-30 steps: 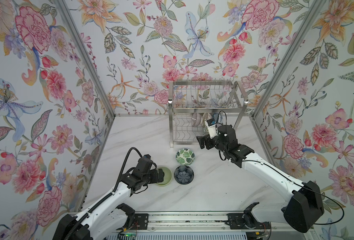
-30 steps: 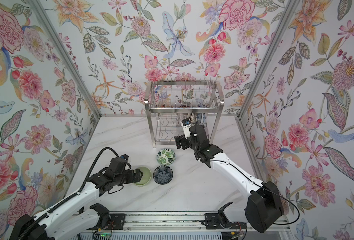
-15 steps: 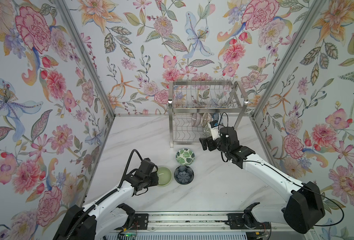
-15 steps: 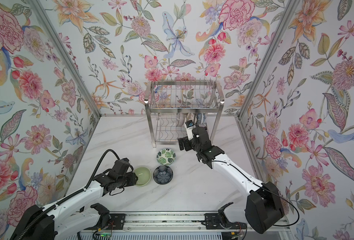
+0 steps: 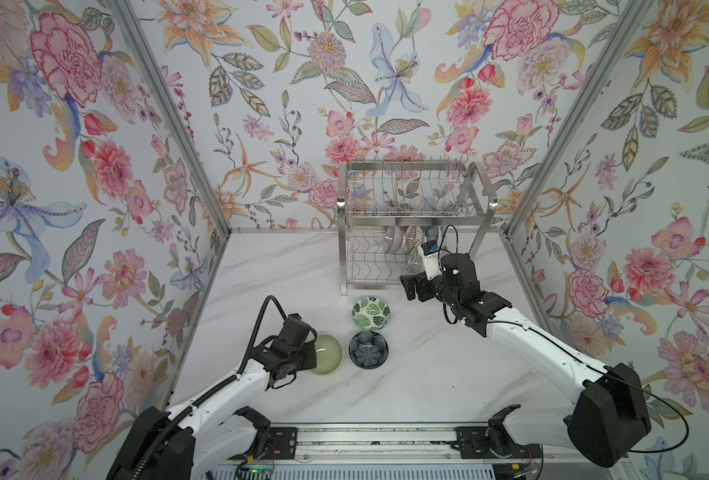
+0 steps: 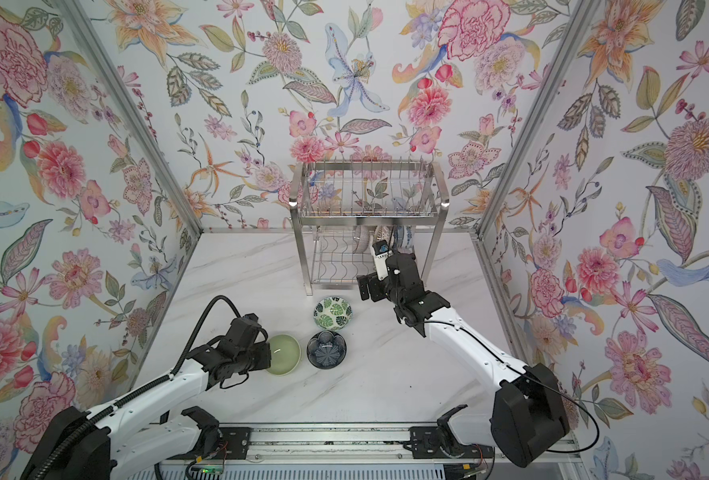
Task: Load the bowls into the dish rack
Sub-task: 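Close the left gripper on the rim of the plain pale green bowl, then lift the green bowl with the left gripper toward the right gripper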
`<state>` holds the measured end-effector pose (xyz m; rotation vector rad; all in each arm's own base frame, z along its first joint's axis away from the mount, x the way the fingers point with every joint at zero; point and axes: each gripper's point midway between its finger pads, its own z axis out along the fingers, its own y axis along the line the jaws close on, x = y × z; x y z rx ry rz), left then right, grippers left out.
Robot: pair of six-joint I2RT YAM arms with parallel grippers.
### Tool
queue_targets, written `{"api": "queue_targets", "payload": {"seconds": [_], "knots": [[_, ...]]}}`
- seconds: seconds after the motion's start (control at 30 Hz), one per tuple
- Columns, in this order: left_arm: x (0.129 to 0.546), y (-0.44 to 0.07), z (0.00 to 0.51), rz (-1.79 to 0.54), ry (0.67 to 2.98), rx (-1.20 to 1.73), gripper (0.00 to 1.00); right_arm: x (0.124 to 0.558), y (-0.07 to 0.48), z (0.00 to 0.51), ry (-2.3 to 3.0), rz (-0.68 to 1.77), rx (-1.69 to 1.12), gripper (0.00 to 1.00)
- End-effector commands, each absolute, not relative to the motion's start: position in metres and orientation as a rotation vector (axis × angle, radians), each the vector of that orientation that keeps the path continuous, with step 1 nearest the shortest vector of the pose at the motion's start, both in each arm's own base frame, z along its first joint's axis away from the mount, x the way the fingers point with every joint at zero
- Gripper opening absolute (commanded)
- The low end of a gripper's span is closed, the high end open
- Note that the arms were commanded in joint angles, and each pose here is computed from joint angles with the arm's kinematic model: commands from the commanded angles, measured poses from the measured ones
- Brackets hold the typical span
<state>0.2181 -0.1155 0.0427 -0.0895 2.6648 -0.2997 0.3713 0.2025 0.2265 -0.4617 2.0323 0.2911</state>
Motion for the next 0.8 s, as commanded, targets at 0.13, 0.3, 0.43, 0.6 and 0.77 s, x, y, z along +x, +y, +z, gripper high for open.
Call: {"api": "queue_targets", "payload": {"seconds": [0.13, 0.3, 0.43, 0.6, 0.77], "knots": [[0.260, -0.114, 0.117, -0.165, 2.477, 0.067, 0.00, 0.371, 0.204, 0.237, 2.018, 0.331, -0.453, 0.99], [0.314, -0.123, 0.180, -0.073, 2.235, 0.106, 0.00, 0.370, 0.204, 0.239, 1.998, 0.351, -0.445, 0.99], [0.343, -0.163, 0.207, -0.130, 2.110, 0.163, 0.00, 0.367, 0.202, 0.249, 1.982, 0.367, -0.425, 0.99], [0.365, -0.211, 0.226, -0.185, 2.023, 0.299, 0.00, 0.347, 0.202, 0.277, 1.904, 0.441, -0.469, 0.99], [0.388, -0.248, 0.241, -0.253, 1.953, 0.359, 0.00, 0.325, 0.208, 0.290, 1.869, 0.521, -0.526, 0.99]]}}
